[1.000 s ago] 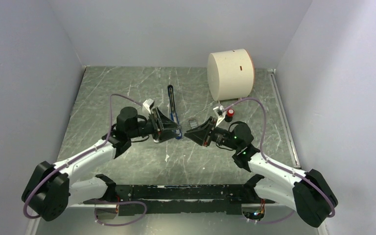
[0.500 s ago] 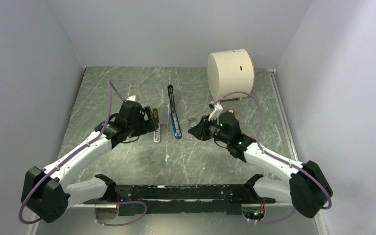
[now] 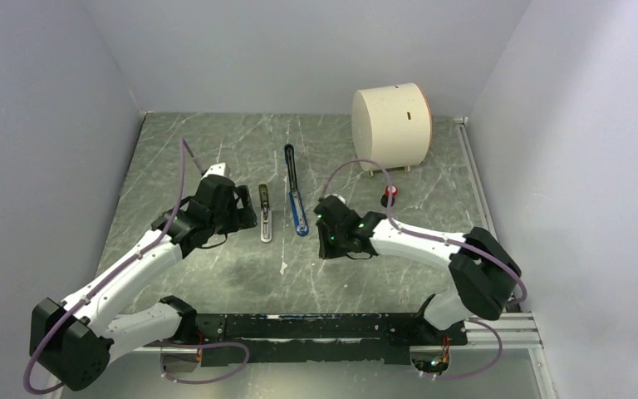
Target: Load the staples into the stapler
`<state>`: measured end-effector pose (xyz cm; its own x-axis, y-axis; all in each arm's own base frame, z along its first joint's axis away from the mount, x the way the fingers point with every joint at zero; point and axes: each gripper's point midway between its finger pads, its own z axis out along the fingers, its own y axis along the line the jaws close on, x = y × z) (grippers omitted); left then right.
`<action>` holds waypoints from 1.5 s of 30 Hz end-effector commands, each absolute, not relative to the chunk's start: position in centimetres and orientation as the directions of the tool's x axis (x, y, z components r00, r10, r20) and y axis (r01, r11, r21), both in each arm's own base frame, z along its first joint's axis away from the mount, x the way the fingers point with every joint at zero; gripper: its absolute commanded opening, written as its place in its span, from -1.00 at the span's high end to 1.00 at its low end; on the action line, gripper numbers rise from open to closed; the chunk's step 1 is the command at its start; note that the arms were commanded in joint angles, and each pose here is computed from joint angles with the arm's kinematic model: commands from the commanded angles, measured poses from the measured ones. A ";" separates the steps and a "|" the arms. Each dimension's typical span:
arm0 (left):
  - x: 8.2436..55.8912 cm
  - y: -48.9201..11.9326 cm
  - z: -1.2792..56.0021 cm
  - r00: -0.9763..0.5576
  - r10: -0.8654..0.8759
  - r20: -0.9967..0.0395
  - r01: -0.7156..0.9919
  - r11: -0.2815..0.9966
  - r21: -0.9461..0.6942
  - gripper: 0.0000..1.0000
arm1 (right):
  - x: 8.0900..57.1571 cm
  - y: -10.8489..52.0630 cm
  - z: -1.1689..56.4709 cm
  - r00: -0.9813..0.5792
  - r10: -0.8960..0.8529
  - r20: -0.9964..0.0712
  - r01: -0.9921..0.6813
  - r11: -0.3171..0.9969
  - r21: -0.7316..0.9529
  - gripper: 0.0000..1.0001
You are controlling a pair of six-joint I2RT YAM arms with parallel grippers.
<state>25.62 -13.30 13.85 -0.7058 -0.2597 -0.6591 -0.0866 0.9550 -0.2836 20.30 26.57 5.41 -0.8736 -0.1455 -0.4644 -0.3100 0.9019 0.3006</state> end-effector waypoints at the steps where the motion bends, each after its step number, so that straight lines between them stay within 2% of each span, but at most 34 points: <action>1: 26.0 -12.8 15.6 -0.677 -0.227 -0.701 -0.055 0.964 -0.259 -0.76 | 18.8 23.3 3.7 -0.903 -0.213 -0.374 -0.252 0.966 0.058 0.70; 11: 25.9 -12.0 15.9 -0.664 -0.180 -0.725 -0.035 0.977 -0.211 -0.77 | 18.5 23.5 2.2 -0.915 -0.278 -0.291 -0.275 0.960 -0.054 0.65; 18: 25.9 -12.1 15.3 -0.674 -0.155 -0.722 -0.016 0.981 -0.196 -0.77 | 18.6 23.8 1.7 -0.920 -0.268 -0.285 -0.260 0.963 -0.068 0.61; 27: 26.0 -12.1 15.2 -0.672 -0.157 -0.724 -0.017 0.980 -0.197 -0.79 | 18.6 23.7 1.3 -0.928 -0.248 -0.279 -0.237 0.969 -0.074 0.21; 29: 26.0 -12.0 15.3 -0.668 -0.161 -0.727 -0.021 0.980 -0.198 -0.79 | 18.7 23.8 1.5 -0.926 -0.239 -0.291 -0.230 0.971 -0.066 0.18; 45: 26.0 -11.7 15.4 -0.658 -0.169 -0.733 -0.033 0.980 -0.196 -0.80 | 19.3 23.4 1.6 -0.930 -0.133 -0.343 -0.144 0.990 0.005 0.32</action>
